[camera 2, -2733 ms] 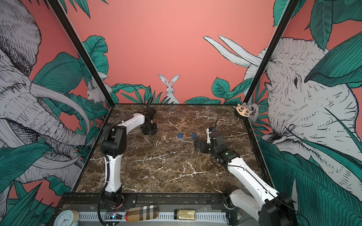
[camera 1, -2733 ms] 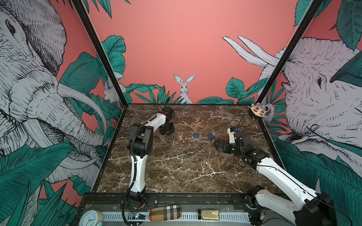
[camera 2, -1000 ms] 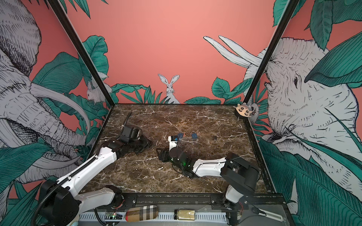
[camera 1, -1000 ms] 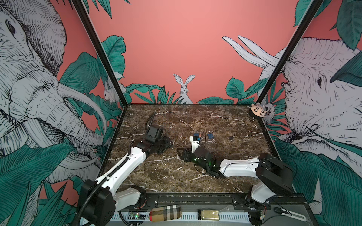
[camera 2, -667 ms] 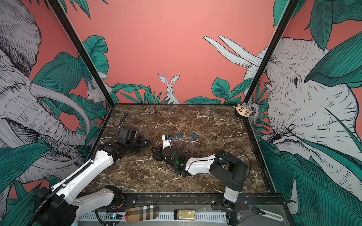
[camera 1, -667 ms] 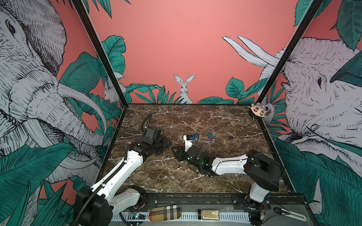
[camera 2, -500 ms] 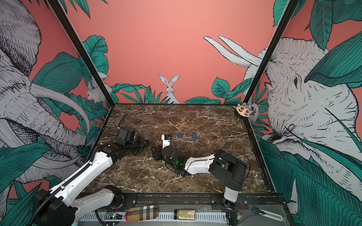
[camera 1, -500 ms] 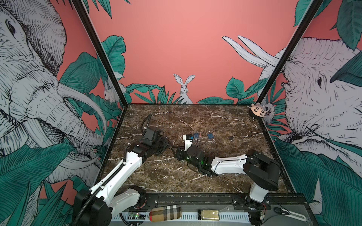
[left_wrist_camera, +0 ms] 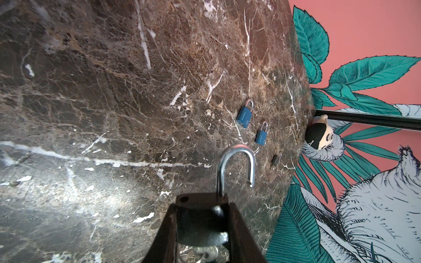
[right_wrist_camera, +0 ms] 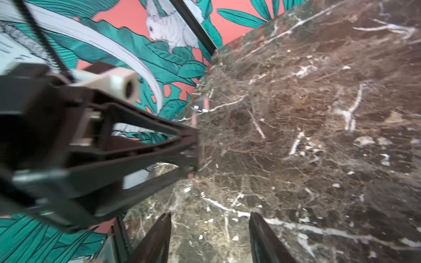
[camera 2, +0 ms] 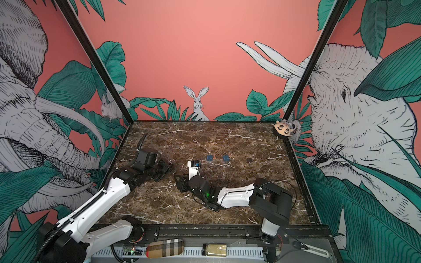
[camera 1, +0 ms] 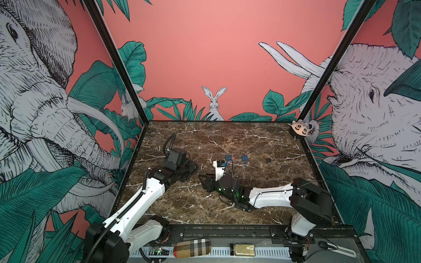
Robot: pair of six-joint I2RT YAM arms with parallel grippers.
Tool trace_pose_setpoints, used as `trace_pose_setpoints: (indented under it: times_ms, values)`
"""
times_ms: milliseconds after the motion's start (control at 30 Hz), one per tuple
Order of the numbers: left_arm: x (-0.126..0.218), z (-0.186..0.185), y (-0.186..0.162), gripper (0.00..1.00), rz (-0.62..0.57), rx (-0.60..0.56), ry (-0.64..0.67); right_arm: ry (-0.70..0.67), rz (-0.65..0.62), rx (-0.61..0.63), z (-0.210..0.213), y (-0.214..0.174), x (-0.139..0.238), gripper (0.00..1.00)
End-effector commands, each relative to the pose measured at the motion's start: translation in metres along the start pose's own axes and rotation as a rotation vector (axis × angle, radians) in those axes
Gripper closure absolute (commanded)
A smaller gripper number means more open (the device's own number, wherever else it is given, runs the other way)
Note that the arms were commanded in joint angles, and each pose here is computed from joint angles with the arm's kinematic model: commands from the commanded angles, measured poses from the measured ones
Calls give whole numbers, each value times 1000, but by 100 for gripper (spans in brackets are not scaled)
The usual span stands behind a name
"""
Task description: Lock with the key
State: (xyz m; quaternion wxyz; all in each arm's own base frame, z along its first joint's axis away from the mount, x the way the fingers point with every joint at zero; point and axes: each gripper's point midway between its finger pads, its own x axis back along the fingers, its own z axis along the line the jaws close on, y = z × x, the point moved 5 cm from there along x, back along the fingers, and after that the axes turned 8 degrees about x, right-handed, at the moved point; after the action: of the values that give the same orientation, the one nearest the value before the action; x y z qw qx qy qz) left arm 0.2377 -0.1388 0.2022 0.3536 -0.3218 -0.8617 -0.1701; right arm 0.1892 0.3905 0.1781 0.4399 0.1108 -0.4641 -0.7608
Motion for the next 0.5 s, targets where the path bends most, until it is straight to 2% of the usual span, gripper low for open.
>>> trace_pose_setpoints:
  times_ms: [0,100,267,467]
  values:
    - [6,0,0,85,-16,2,-12,35,-49,23,15,11,6,43]
    - [6,0,0,85,-10,6,-15,46,-56,32,19,11,2,42]
    - [10,-1,-1,85,-10,12,-30,24,-39,60,26,16,-13,48]
    - [13,-3,-3,85,1,18,-50,-8,-54,16,13,19,-21,53]
